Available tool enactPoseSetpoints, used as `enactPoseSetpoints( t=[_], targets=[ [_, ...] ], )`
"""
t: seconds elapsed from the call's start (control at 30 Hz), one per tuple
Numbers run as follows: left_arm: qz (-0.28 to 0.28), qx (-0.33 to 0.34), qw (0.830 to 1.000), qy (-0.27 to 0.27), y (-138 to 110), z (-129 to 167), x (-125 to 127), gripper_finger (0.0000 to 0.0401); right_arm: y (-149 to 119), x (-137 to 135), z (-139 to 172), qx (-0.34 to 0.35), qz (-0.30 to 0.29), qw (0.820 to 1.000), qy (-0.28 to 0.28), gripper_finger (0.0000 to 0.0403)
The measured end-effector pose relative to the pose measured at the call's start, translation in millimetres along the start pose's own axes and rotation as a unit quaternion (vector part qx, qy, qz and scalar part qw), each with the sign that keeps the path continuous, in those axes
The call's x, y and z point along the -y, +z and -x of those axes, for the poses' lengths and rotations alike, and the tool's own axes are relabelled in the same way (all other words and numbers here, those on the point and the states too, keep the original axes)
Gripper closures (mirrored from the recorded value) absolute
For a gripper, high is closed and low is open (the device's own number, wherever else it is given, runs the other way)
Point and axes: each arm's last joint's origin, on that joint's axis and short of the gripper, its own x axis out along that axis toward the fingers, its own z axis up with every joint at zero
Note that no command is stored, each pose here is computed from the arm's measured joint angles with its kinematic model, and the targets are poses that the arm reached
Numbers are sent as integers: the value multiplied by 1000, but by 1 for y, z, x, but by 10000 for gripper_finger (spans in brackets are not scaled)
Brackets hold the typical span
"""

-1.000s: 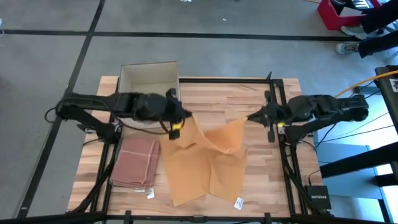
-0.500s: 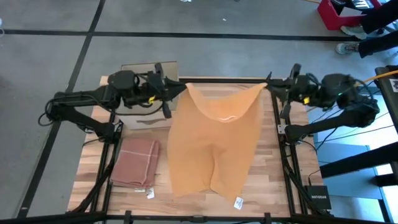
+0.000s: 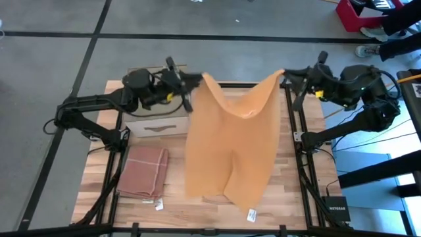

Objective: Fold towel
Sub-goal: Fold the yellow towel

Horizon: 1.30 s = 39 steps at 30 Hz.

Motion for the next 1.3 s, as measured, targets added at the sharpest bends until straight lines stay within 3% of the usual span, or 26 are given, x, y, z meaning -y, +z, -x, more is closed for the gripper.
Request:
enactPoseSetpoints(
  t=[0.1, 0.27, 0.5, 0.63, 0.77, 0.97, 1.2, 1.3],
  targets=[
    [-32, 10, 998, 60, 1, -3, -16, 396, 2, 1, -3, 3, 24, 998, -51, 402],
    [-60, 29, 992, 109, 3, -6, -39, 396, 4, 0, -9, 4, 69, 990, -121, 402],
    [-53, 175, 969, 166, 39, 4, -52, 396, 18, 7, -7, 32, 83, 977, -195, 402],
    [-45, 195, 968, 153, 60, 12, -47, 396, 30, 15, 2, 67, 71, 974, -202, 402],
    [-36, 190, 974, 119, 84, 26, -39, 396, 45, 23, 20, 106, 39, 980, -166, 402],
    [-43, 123, 989, 74, 105, 42, -35, 396, 70, 11, 28, 90, 62, 986, -122, 402],
    [2, 119, 990, 72, 126, 58, -43, 396, 110, -7, 33, 97, 71, 986, -118, 402],
    [10, 129, 990, 64, 134, 63, -42, 396, 117, -10, 41, 81, 101, 979, -154, 402]
  ],
)
